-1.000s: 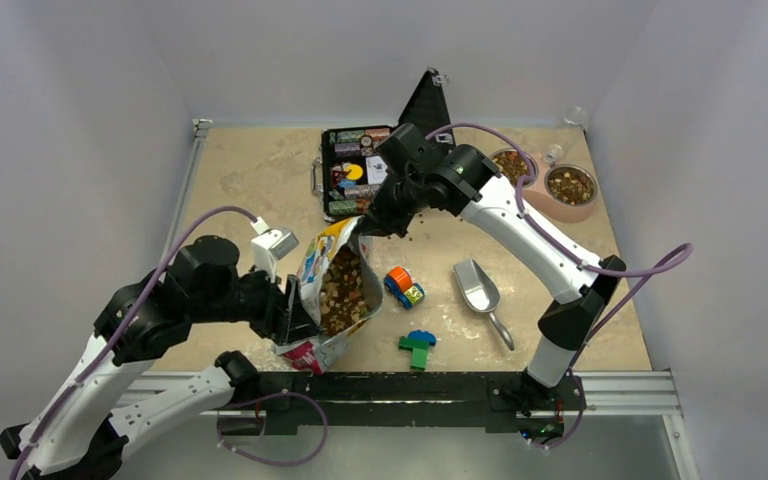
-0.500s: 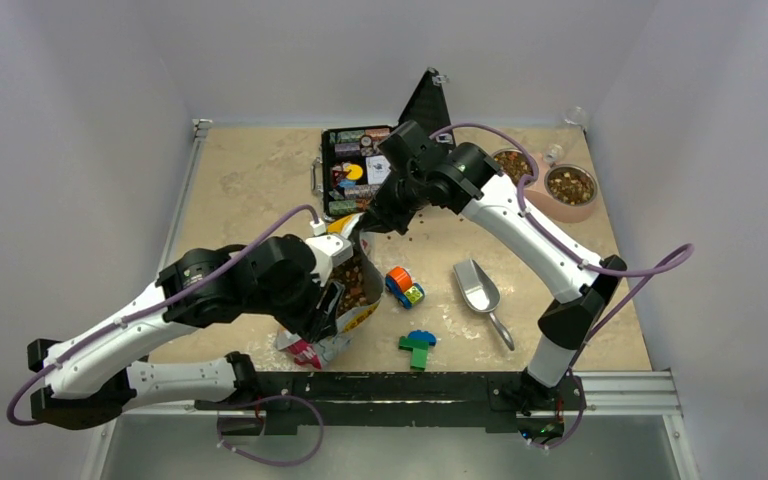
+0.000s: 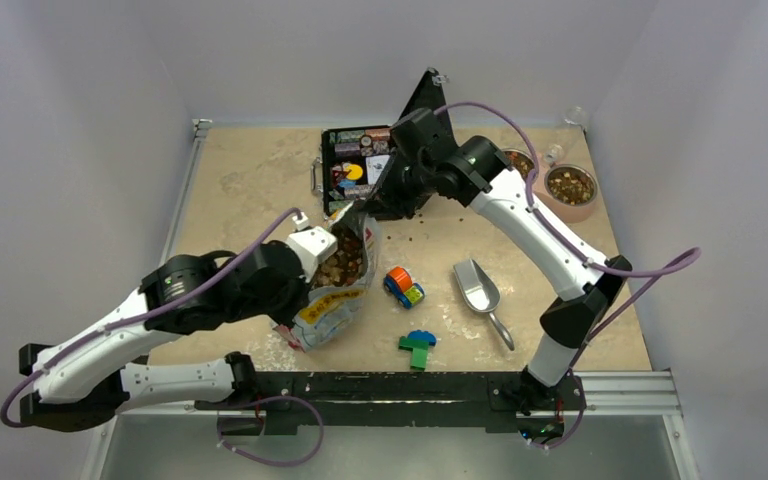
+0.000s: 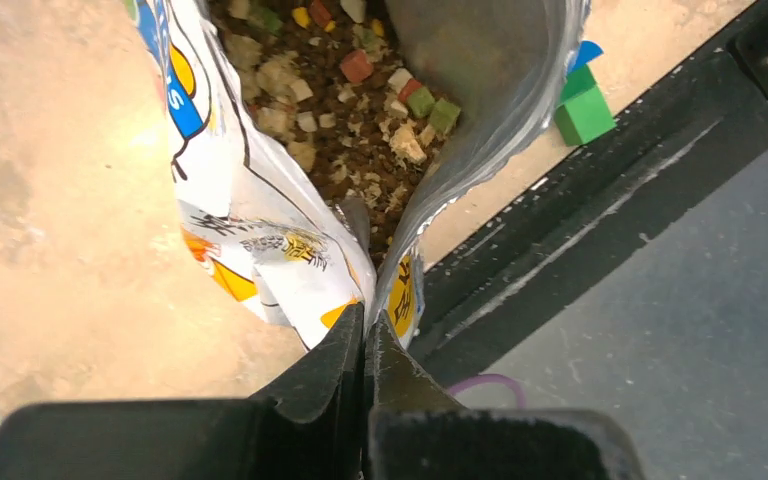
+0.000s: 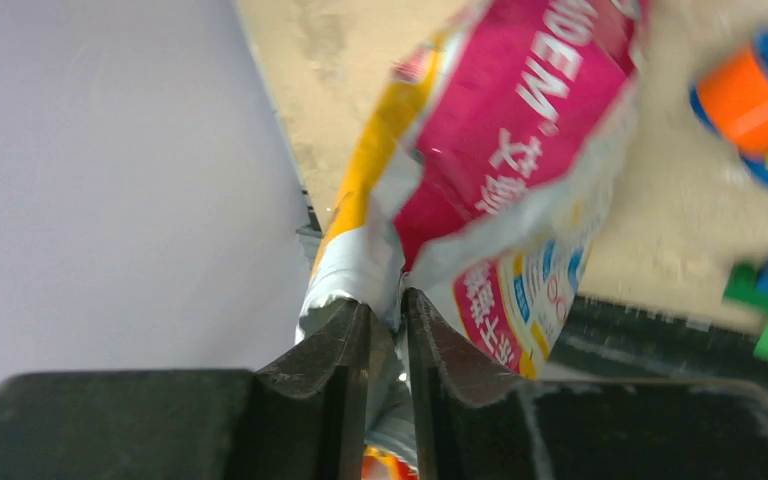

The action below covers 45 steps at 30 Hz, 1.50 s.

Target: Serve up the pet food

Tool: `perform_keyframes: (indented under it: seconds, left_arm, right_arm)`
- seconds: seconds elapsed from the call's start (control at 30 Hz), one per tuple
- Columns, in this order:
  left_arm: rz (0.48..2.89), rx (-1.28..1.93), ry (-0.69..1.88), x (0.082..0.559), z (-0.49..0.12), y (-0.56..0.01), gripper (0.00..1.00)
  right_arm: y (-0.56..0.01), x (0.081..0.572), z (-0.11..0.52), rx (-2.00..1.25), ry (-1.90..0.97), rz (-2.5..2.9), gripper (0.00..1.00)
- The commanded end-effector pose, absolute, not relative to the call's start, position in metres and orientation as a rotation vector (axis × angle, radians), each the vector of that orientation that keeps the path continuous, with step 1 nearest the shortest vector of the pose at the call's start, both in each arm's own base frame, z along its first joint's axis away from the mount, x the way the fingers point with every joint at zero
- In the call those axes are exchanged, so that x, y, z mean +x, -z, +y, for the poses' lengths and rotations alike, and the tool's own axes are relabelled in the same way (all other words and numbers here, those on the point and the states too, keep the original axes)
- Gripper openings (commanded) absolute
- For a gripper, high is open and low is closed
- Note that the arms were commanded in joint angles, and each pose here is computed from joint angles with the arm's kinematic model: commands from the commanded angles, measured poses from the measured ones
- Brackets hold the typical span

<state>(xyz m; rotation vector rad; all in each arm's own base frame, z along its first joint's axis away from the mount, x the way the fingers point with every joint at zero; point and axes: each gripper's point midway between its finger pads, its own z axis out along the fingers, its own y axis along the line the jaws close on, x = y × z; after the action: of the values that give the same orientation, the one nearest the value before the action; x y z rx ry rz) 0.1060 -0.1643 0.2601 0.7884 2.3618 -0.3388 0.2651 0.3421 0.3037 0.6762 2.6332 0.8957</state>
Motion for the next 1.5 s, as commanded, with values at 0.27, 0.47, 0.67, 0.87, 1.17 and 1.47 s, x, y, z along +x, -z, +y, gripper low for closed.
perform_keyframes:
  seconds: [0.27,0.47,0.67,0.87,1.17,1.47]
  left_arm:
    - [2.091,0.763,0.422,0.124,-0.145,-0.296,0.00]
    - [2.096,0.700,0.490,0.119,-0.147,-0.308,0.00]
    - [2.086,0.651,0.457,0.123,-0.138,-0.324,0.00]
    - [2.093,0.594,0.444,0.128,-0.136,-0.322,0.00]
    - [2.110,0.544,0.445,0.130,-0.137,-0.321,0.00]
    - [2.052,0.495,0.368,0.142,-0.126,-0.328,0.00]
  right_arm:
    - [-0.351,0.248,0.301,-1.030,-0.986,1.855,0.84]
    - [-0.367,0.272,0.303,-1.184,-1.174,1.596,0.83]
    - [-0.327,0.274,0.308,-1.359,-1.120,1.481,0.83]
    - [-0.335,0.270,0.324,-1.438,-1.145,1.283,0.81]
    - [-0.328,0.279,0.353,-1.497,-1.184,1.194,0.80]
    - [-0.316,0.262,0.369,-1.497,-1.306,1.140,0.49]
